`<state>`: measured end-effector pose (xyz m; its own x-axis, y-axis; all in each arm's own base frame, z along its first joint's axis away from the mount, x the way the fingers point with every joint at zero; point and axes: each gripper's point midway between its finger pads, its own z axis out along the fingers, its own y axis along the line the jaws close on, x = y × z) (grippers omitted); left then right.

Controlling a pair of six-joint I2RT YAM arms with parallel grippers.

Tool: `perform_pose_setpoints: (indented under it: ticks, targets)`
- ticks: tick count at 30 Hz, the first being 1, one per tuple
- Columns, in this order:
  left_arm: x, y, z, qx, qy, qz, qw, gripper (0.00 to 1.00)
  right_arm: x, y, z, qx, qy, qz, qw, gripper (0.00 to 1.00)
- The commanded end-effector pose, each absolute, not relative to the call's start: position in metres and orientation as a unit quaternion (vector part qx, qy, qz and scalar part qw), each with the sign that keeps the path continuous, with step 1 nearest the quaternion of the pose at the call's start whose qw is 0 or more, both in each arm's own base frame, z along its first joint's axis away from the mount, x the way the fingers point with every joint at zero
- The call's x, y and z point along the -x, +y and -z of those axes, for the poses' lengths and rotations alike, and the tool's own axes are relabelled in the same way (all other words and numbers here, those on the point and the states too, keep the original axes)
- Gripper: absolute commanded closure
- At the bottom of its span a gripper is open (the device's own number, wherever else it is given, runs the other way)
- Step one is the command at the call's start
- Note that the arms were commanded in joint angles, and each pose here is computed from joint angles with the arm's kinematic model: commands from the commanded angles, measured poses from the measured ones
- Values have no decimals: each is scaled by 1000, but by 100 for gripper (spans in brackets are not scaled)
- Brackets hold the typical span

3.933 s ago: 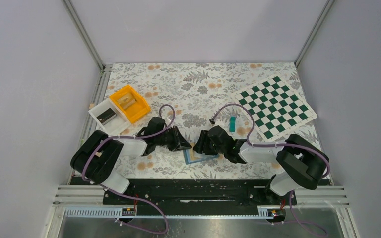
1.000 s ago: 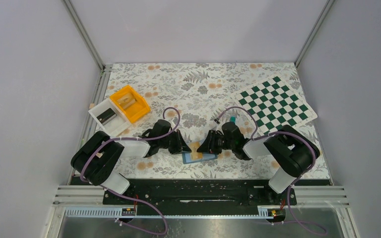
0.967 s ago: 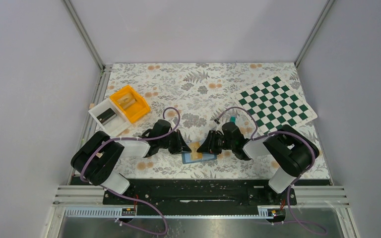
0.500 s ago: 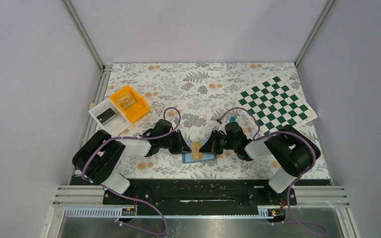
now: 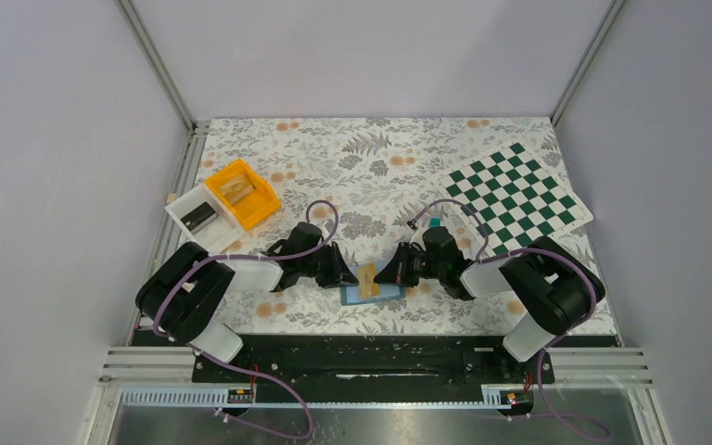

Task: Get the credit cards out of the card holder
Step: Remove the credit card from the card holder.

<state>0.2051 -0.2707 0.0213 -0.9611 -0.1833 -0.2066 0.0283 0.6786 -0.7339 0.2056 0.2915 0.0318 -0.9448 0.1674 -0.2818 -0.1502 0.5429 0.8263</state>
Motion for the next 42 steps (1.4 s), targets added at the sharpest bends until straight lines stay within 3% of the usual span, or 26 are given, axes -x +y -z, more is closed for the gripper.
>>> perform_pose_setpoints:
  ticks: [1, 21, 37, 42]
  targets:
    - [-202, -247, 9, 54, 936, 323, 131, 92, -206, 292, -48, 13, 849, -496, 180, 100]
    - [-207, -258, -6, 44, 927, 347, 134, 87, -213, 257, -66, -16, 864, -450, 227, 98]
    - [-215, -295, -102, 10, 862, 473, 181, 55, -221, 242, -124, -90, 810, -490, 310, 96]
    - [-205, -313, -133, -20, 819, 541, 189, 51, -220, 242, -141, -108, 787, -518, 318, 96]
